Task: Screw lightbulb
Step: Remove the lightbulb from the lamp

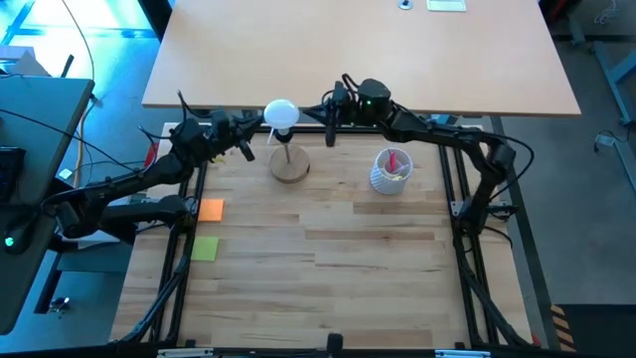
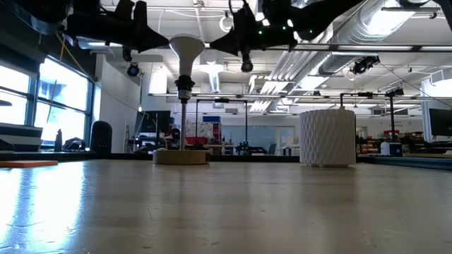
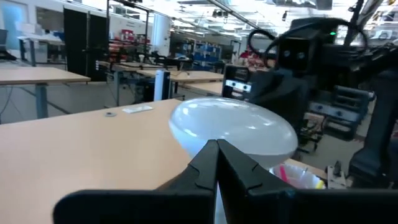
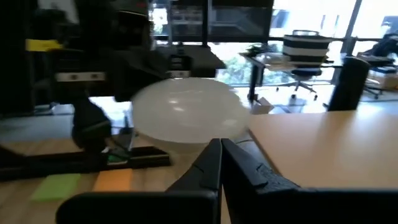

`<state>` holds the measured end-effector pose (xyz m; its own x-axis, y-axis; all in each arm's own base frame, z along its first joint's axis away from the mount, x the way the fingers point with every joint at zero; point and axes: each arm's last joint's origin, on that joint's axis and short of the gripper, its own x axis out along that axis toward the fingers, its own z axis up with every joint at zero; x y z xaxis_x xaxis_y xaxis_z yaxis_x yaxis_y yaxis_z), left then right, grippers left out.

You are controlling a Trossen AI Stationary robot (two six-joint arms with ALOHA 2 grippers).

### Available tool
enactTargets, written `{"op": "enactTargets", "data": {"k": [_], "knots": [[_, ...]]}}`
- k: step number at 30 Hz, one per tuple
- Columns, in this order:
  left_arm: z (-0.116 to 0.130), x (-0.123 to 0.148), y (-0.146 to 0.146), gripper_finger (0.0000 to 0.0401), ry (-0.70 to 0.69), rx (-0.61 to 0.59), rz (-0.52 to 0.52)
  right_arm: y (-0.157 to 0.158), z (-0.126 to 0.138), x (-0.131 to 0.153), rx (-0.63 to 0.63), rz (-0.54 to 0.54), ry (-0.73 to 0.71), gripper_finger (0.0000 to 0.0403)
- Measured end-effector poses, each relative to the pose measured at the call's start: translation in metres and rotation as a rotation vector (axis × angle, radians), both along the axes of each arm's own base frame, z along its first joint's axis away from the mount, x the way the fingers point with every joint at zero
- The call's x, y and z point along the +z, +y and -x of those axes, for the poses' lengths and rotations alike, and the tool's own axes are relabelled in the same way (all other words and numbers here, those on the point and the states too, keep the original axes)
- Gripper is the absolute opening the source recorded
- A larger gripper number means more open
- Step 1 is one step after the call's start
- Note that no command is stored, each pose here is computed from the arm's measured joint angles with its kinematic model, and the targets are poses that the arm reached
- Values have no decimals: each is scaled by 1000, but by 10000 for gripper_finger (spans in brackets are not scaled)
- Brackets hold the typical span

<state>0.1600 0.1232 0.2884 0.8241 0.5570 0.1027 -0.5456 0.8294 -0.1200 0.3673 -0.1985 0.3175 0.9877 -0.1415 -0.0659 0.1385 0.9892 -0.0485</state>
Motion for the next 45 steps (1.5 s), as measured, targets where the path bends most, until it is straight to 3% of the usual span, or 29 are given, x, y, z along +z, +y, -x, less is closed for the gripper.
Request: {"op": "enactTargets", "data": {"k": [8,14,19,23,27,30,35,41,45], "knots": [[-4,0,-5,0,-2,-29,3,14,-11,-6,62,-2,3,0],[-10,0,-15,0,-28,-100,47,-1,-16,-13,-101,-39,-70,0],[-14,2,-25,0,-39,-144,49,-6,-13,-10,-191,-4,-102,0],[-8,2,-28,0,-14,-34,55,-3,-4,3,-177,16,-79,0],[2,0,-22,0,33,148,56,9,4,19,-15,5,-83,0],[5,4,-14,0,4,196,26,13,0,14,56,-38,-64,0],[-1,3,-3,0,-49,36,10,10,-10,-2,20,-53,-51,0],[-11,0,-9,0,-87,-151,98,-2,-15,-11,-169,-49,-85,0],[-12,5,-18,0,-106,-190,86,-9,-16,-10,-253,-53,-172,0]]}}
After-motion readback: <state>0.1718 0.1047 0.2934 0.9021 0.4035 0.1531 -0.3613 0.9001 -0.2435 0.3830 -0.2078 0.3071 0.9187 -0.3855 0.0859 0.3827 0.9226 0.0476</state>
